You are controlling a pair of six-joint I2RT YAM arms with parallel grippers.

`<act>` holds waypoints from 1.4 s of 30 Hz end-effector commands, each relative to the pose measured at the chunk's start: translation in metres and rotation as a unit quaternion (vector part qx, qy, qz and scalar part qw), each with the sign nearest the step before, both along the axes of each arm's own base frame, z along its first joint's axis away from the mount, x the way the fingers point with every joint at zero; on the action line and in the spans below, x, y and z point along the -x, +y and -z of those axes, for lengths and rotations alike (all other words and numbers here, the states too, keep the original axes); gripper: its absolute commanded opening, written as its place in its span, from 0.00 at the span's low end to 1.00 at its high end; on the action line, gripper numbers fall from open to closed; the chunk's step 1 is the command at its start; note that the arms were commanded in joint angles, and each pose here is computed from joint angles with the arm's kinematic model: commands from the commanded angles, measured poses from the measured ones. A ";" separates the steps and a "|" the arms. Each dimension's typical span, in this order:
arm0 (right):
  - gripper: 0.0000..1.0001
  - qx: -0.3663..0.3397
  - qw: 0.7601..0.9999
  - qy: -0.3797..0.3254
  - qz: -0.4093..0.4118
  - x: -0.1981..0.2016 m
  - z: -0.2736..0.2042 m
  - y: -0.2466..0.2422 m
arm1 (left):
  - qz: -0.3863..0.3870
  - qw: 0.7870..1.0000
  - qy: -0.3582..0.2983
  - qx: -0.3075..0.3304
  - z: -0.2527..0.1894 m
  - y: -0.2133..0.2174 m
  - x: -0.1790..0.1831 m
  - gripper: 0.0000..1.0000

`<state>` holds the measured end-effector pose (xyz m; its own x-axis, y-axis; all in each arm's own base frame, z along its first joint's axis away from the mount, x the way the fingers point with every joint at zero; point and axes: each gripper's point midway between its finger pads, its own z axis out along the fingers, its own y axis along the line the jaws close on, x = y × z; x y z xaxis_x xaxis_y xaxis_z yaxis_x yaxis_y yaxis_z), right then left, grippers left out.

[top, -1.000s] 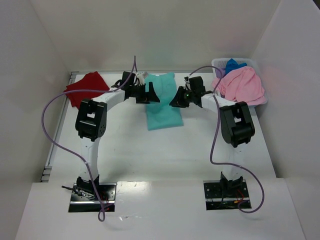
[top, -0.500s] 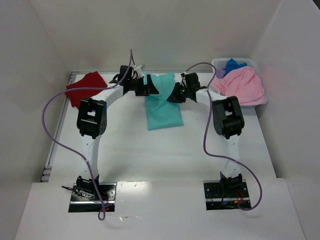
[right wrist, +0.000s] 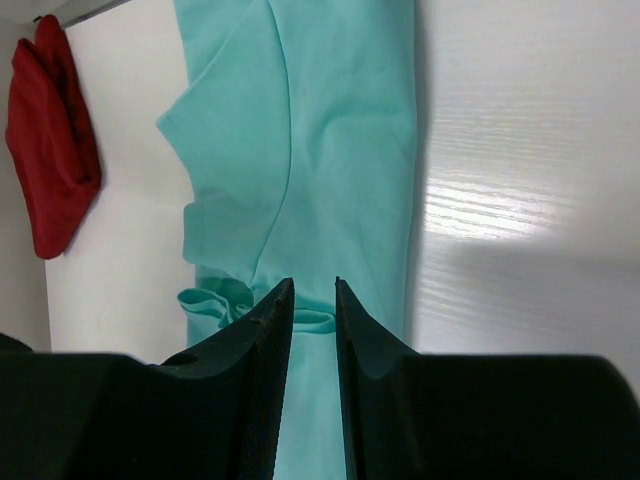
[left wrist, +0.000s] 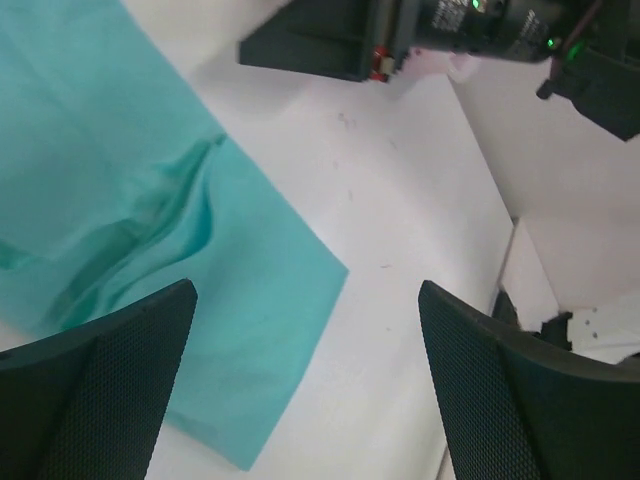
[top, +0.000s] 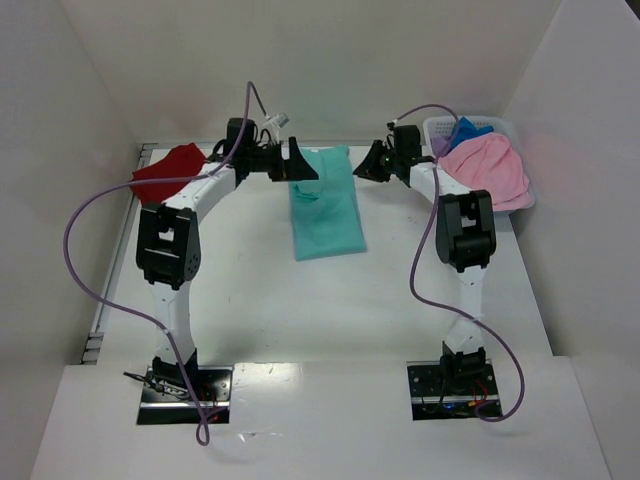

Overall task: Fold and stack the t-shirts
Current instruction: Fold the folded rectangular tshirt in 1/3 of the way

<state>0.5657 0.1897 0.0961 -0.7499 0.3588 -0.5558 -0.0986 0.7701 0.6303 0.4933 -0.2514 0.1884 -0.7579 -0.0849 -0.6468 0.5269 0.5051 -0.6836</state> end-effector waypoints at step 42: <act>0.09 0.020 0.996 0.062 -0.058 0.054 0.066 0.026 | -0.152 0.979 0.123 -0.063 0.139 0.004 -0.034 0.91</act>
